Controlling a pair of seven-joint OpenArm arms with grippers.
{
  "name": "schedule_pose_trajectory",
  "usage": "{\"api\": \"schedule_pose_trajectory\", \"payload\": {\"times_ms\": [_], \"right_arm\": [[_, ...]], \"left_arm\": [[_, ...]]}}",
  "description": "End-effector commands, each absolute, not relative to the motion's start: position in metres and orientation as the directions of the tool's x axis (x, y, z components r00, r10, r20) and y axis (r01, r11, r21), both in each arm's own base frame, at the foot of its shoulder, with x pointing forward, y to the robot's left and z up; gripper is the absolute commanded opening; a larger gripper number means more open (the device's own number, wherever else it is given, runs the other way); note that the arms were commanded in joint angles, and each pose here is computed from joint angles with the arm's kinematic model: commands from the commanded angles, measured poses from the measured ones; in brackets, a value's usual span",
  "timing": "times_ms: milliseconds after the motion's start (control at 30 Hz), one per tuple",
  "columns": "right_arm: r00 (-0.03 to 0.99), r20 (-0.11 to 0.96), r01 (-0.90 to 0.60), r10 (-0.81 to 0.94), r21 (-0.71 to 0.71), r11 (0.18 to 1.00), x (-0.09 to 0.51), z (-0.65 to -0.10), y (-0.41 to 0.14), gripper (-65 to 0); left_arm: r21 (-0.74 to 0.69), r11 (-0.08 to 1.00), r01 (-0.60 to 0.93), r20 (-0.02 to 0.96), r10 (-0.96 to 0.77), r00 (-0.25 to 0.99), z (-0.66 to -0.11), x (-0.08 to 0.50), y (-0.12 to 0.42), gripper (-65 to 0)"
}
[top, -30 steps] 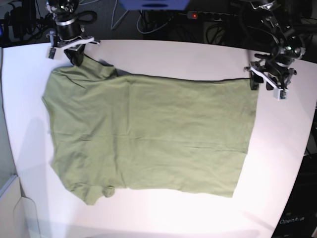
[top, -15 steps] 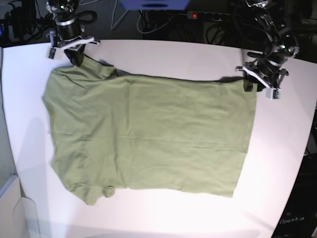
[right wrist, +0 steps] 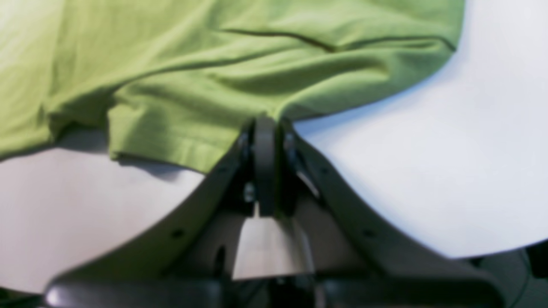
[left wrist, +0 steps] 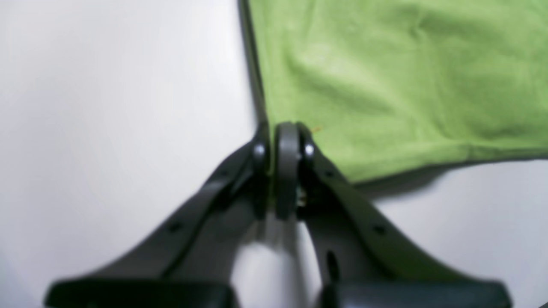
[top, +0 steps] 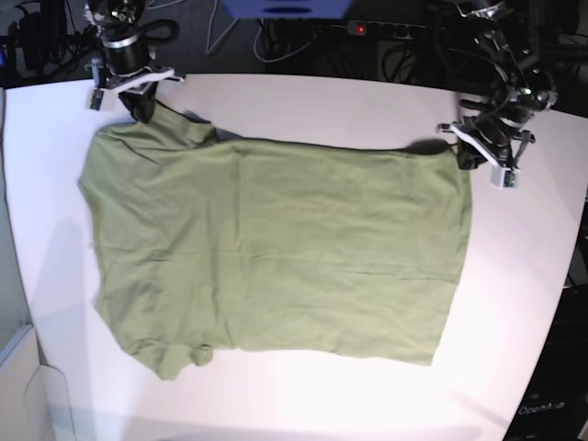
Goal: Fold the T-shirt properly
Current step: 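Close both grippers on the shoulder edges of the green shirt, then lift the shoulders with both grippers and fold them toward the hem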
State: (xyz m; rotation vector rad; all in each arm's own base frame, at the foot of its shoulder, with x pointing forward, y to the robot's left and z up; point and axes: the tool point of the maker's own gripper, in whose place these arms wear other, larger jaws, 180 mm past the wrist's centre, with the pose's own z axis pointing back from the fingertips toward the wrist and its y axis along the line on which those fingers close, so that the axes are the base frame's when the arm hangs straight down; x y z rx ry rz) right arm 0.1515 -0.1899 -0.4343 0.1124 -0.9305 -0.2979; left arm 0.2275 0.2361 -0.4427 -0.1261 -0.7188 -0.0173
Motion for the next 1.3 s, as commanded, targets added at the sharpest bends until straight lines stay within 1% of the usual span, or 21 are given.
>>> {"api": "schedule_pose_trajectory", "payload": {"times_ms": [0, 67, 133, 267, 400, 500, 733, 967, 1100, 1233, 1267], "right_arm": [[0.551, 0.785, 0.186, -0.281, 0.213, 0.959, 0.154, -0.427, -0.192, -63.7], [0.535, 0.799, 0.176, -0.275, 0.213, 0.961, 0.159, -0.42, -0.192, -63.7], [0.509, 0.819, 0.163, -0.265, 0.211, 0.964, 0.166, -0.408, -0.193, -63.7], [0.47, 0.851, 0.124, -0.233, 0.197, 0.972, 0.178, -0.387, -0.194, -63.7], [0.425, 0.878, 0.1, -0.221, 0.197, 0.975, 0.195, -0.371, -0.193, -63.7], [0.439, 0.875, 0.08, -0.202, 0.186, 0.979, 0.208, -0.369, -0.194, -63.7], [0.411, 0.897, 0.04, -0.164, 0.161, 0.986, 0.249, -0.352, -0.199, -63.7], [0.398, 0.907, 0.012, -0.14, 0.147, 0.989, 0.293, -0.332, -0.2, -63.7], [0.394, 0.908, 0.008, -0.141, 0.15, 0.989, 0.316, -0.323, -0.2, -63.7], [0.399, 0.904, 0.024, -0.154, 0.157, 0.987, 0.334, -0.327, -0.207, -63.7], [0.401, 0.903, 0.028, -0.157, 0.16, 0.987, 0.338, -0.328, -0.208, -63.7]], "left_arm": [[-0.084, 0.994, 0.07, 0.579, -0.009, 0.815, -0.457, 0.211, 0.238, -62.8], [-0.078, 0.994, 0.072, 0.584, -0.013, 0.811, -0.454, 0.213, 0.239, -62.8], [-0.059, 0.995, 0.079, 0.61, -0.027, 0.792, -0.444, 0.222, 0.24, -62.8], [-0.031, 0.996, 0.089, 0.599, -0.053, 0.799, -0.435, 0.226, 0.243, -62.8], [0.003, 0.995, 0.098, 0.622, -0.078, 0.779, -0.416, 0.243, 0.245, -62.8], [0.02, 0.995, 0.1, 0.623, -0.091, 0.777, -0.407, 0.253, 0.247, -63.0], [0.024, 0.995, 0.097, 0.646, -0.09, 0.758, -0.392, 0.28, 0.248, -63.0], [0.03, 0.995, 0.095, 0.644, -0.092, 0.759, -0.381, 0.298, 0.249, -63.0], [0.033, 0.995, 0.094, 0.667, -0.092, 0.739, -0.371, 0.31, 0.249, -63.0], [0.024, 0.995, 0.095, 0.683, -0.086, 0.726, -0.366, 0.321, 0.248, -63.0], [0.016, 0.997, 0.071, 0.687, -0.063, 0.724, -0.365, 0.326, 0.251, -63.0]]}}
